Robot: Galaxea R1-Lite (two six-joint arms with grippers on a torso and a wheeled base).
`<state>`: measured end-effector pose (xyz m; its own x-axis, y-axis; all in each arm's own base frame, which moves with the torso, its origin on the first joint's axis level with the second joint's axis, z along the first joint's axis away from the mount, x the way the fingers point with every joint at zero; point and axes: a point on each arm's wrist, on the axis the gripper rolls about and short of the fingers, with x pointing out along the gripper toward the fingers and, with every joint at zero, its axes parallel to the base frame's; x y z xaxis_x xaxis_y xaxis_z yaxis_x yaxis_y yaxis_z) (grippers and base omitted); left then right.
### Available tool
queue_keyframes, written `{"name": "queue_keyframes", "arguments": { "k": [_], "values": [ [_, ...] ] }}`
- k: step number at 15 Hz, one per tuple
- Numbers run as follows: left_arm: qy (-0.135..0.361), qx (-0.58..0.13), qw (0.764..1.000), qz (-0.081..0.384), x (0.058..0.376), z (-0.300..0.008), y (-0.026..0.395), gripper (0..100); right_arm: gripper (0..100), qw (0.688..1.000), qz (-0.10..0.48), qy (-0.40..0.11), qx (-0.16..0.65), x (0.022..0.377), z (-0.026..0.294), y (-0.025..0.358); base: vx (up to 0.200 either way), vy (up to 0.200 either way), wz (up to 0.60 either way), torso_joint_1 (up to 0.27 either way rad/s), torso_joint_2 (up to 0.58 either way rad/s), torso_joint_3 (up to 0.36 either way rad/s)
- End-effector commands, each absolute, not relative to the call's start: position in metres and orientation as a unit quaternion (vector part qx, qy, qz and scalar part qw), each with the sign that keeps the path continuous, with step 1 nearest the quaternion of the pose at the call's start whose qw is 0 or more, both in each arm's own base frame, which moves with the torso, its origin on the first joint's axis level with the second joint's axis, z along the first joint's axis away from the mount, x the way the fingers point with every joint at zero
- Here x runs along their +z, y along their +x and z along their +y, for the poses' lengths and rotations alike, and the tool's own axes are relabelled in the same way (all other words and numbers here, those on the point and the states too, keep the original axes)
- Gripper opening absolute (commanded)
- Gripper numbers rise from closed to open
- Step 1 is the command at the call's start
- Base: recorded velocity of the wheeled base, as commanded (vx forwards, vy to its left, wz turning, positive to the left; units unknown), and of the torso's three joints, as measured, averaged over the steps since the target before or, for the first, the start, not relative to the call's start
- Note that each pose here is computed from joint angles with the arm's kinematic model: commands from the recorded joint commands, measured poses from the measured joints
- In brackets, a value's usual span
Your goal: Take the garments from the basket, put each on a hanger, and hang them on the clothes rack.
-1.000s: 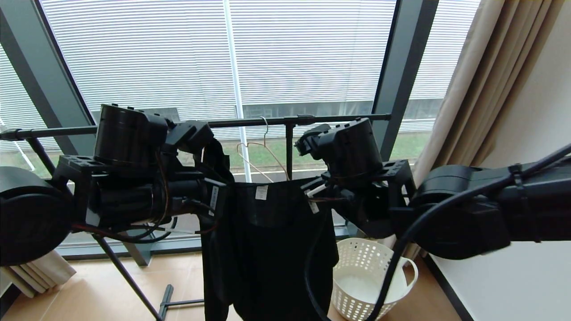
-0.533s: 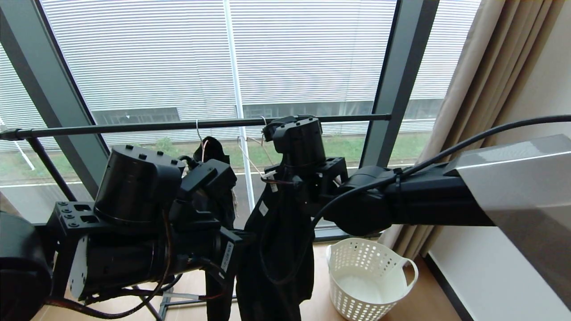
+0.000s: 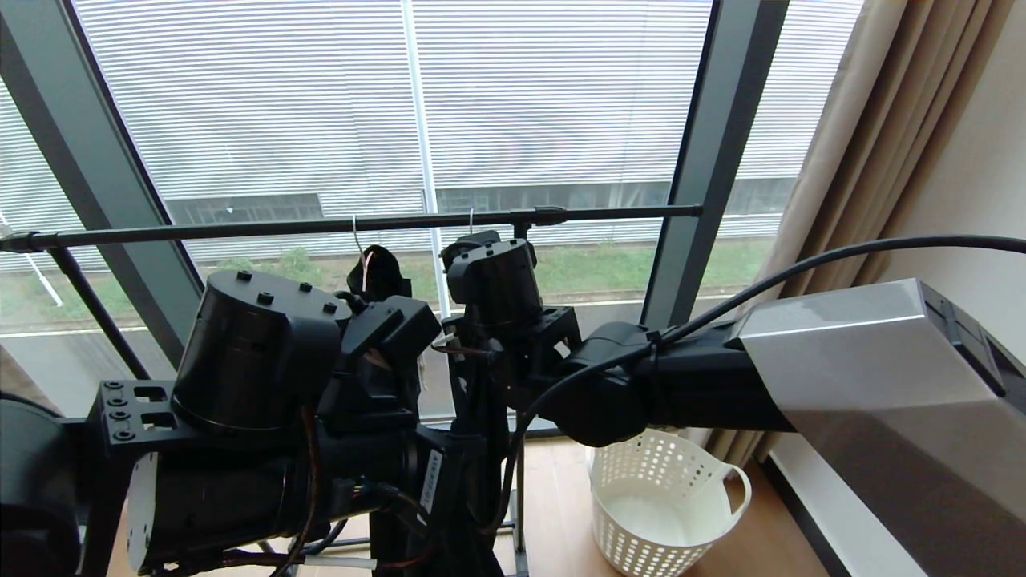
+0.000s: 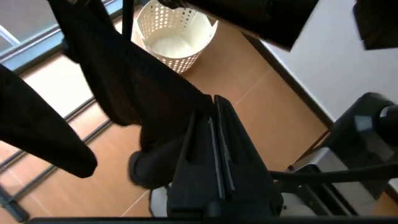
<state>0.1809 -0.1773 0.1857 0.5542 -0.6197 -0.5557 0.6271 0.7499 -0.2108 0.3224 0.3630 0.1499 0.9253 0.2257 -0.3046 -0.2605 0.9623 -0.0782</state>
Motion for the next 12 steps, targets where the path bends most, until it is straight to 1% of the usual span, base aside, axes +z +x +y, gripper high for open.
{"name": "queue_keyframes", "arguments": {
  "k": [1, 4, 5, 6, 7, 10, 12],
  "values": [
    [0.005, -0.339, 0.885, 0.318, 0.182, -0.171, 0.185, 0, 0, 0.98, 0.15, -0.052, 0.118, 0.155, 0.355, 0.323, 0.0, 0.0, 0.0, 0.0, 0.0, 0.0],
    [-0.003, -0.31, 0.896, 0.318, 0.181, -0.154, 0.191, 0, 0, 0.981, 0.161, -0.051, 0.098, 0.164, 0.324, 0.32, 0.0, 0.0, 0.0, 0.0, 0.0, 0.0],
    [0.001, -0.302, 0.899, 0.317, 0.18, -0.15, 0.195, 0, 0, 0.981, 0.164, -0.045, 0.089, 0.167, 0.314, 0.32, 0.0, 0.0, 0.0, 0.0, 0.0, 0.0],
    [0.014, -0.291, 0.903, 0.317, 0.177, -0.142, 0.2, 0, 0, 0.982, 0.17, -0.034, 0.075, 0.172, 0.297, 0.318, 0.0, 0.0, 0.0, 0.0, 0.0, 0.0],
    [0.019, -0.284, 0.905, 0.317, 0.176, -0.139, 0.204, 0, 0, 0.981, 0.176, -0.027, 0.071, 0.175, 0.288, 0.31, 0.0, 0.0, 0.0, 0.0, 0.0, 0.0],
    [0.014, -0.268, 0.911, 0.314, 0.17, -0.137, 0.219, 0, 0, 0.977, 0.2, -0.031, 0.062, 0.165, 0.269, 0.29, 0.0, 0.0, 0.0, 0.0, 0.0, 0.0],
    [0.016, -0.27, 0.912, 0.307, 0.167, -0.14, 0.225, 0, 0, 0.979, 0.192, -0.03, 0.064, 0.159, 0.259, 0.281, 0.0, 0.0, 0.0, 0.0, 0.0, 0.0]
  ]
}}
